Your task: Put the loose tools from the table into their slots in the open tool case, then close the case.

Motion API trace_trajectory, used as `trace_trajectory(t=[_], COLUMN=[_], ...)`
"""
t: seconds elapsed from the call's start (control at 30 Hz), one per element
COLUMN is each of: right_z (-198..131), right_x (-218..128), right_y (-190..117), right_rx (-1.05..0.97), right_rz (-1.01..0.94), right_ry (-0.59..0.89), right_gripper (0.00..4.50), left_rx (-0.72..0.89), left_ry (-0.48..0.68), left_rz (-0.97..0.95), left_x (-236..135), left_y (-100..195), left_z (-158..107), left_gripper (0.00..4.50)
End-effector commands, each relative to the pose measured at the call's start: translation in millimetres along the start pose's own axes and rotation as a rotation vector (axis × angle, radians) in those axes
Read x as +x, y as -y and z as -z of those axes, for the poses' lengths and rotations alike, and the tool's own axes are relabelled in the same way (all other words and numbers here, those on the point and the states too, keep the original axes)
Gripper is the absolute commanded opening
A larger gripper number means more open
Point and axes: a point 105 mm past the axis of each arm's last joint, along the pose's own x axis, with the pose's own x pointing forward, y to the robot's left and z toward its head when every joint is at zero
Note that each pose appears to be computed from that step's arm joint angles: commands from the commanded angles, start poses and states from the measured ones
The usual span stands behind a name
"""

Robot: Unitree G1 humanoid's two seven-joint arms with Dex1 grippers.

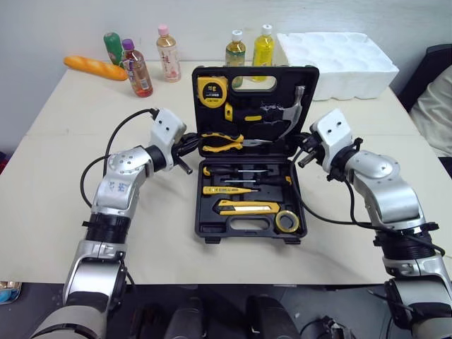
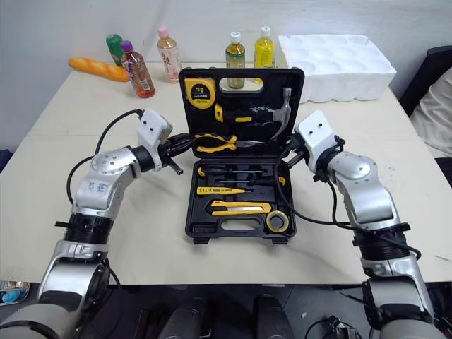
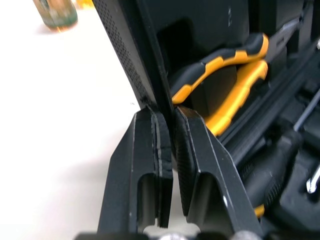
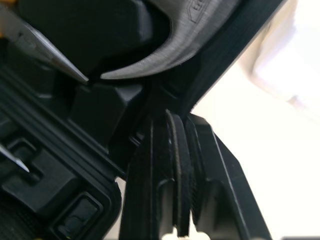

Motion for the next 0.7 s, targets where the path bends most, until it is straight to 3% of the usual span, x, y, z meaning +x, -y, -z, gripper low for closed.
trace_trajectory(t=[0.03, 0.1, 0.23, 0.37, 0.43, 0.47, 0.7], right_z=[-22.6, -16.2, -16.6, -18.7, -21.6, -23.8, 20.3], right_x=[-13.0, -20.2, -39.5, -66.8, -89.2, -96.5, -196.0], right_y=[-3.1, -6.9, -25.8, -30.0, -34.9, -37.5, -44.6], right_rx=[-0.245, -0.287, -0.407, -0.387, -0.317, -0.299, 0.16], right_rz=[0.047, 0.071, 0.022, -0.047, -0.166, -0.208, -0.588], right_ry=[0.195, 0.229, 0.327, 0.329, 0.294, 0.283, -0.179], right_gripper=[0.0, 0.0, 1.63, 3.47, 3.5, 3.5, 3.5], left_rx=[0.18, 0.225, 0.192, -0.045, -0.165, -0.19, -0.435], left_ry=[0.056, 0.058, 0.084, 0.085, 0.042, 0.026, -0.274], left_rz=[-0.059, -0.077, -0.09, -0.004, 0.042, 0.058, 0.185], left_x=[-11.0, -18.8, -37.0, -63.5, -88.0, -96.1, -200.1], left_y=[-0.1, 2.1, 4.5, 11.5, 11.6, 12.3, 9.3], left_z=[-10.4, -3.6, -2.9, -5.6, -4.1, -4.3, 27.7], left_gripper=[0.01, 0.01, 1.65, 3.42, 4.29, 4.41, 4.41])
